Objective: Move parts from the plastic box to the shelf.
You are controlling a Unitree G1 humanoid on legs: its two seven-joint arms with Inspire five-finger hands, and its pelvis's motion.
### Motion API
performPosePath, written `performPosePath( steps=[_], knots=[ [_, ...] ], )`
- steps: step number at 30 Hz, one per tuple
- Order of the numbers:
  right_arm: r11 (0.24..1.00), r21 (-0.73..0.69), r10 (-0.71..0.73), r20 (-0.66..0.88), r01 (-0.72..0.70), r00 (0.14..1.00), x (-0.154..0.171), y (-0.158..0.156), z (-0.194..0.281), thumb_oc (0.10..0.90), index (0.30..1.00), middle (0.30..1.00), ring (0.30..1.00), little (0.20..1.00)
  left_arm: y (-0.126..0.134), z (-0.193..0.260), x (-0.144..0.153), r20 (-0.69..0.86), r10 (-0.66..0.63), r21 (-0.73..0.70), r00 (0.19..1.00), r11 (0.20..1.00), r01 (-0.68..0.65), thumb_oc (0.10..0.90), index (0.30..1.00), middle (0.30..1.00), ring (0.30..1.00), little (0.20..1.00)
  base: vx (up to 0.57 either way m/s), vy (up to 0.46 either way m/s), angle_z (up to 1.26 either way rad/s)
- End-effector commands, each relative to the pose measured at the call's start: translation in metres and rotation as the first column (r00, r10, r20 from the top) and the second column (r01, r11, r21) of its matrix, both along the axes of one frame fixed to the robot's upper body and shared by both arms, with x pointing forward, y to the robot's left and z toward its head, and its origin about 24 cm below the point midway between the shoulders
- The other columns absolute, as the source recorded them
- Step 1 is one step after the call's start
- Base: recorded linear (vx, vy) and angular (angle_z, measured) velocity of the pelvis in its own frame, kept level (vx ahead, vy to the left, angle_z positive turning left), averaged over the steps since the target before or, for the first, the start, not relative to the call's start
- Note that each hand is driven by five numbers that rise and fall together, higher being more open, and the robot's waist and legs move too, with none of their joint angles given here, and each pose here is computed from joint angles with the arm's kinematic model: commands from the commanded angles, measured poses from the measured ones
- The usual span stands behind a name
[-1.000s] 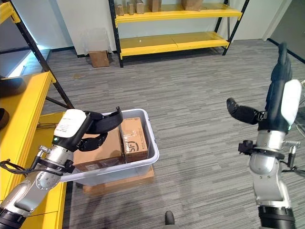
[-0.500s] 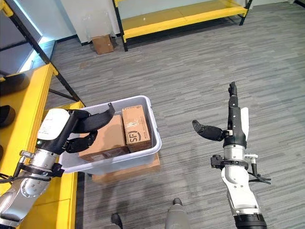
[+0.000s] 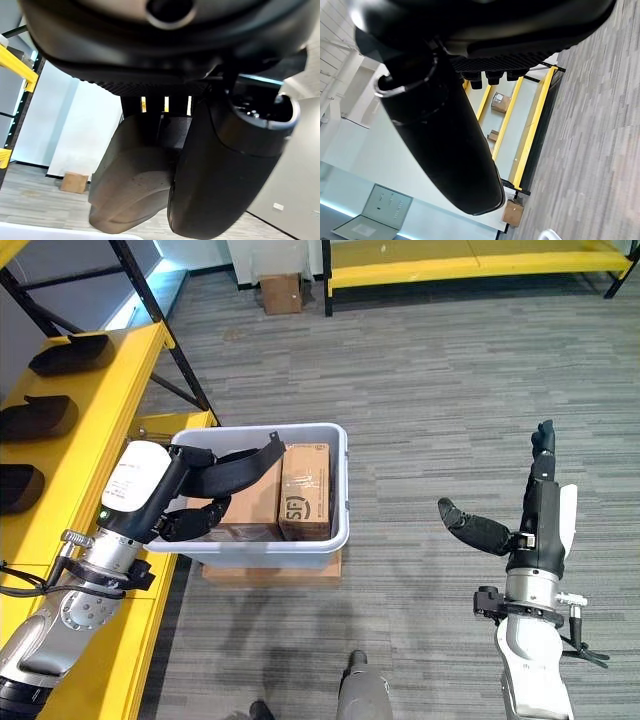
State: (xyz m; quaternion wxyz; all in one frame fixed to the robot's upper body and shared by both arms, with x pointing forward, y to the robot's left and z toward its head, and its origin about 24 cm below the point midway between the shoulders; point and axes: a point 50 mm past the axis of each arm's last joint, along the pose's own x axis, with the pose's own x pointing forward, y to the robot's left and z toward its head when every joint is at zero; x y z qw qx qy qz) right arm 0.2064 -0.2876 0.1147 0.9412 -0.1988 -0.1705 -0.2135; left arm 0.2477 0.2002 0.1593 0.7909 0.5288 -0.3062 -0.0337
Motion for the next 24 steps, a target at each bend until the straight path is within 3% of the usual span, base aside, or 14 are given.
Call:
performPosePath(
  steps=[1, 24],
  knots=[
    [0.995, -0.088, 0.06, 0.272, -0.037, 0.96, -0.007, 0.011, 0.047, 0.9, 1.0, 1.0, 1.0, 1.0, -0.009, 0.051, -0.009, 0.282, -0.061, -0.02, 0.957, 0.997, 0.069, 0.4, 0.3, 0.3, 0.3, 0.3, -0.02, 0.103, 0.16],
    [0.991, -0.026, 0.135, 0.145, -0.132, 0.98, 0.0, 0.035, 0.016, 0.9, 1.0, 1.0, 1.0, 1.0, -0.001, 0.047, -0.023, 0.336, 0.003, 0.035, 0.942, 0.999, -0.016, 0.4, 0.3, 0.3, 0.3, 0.3, -0.04, 0.137, 0.17]
  ],
)
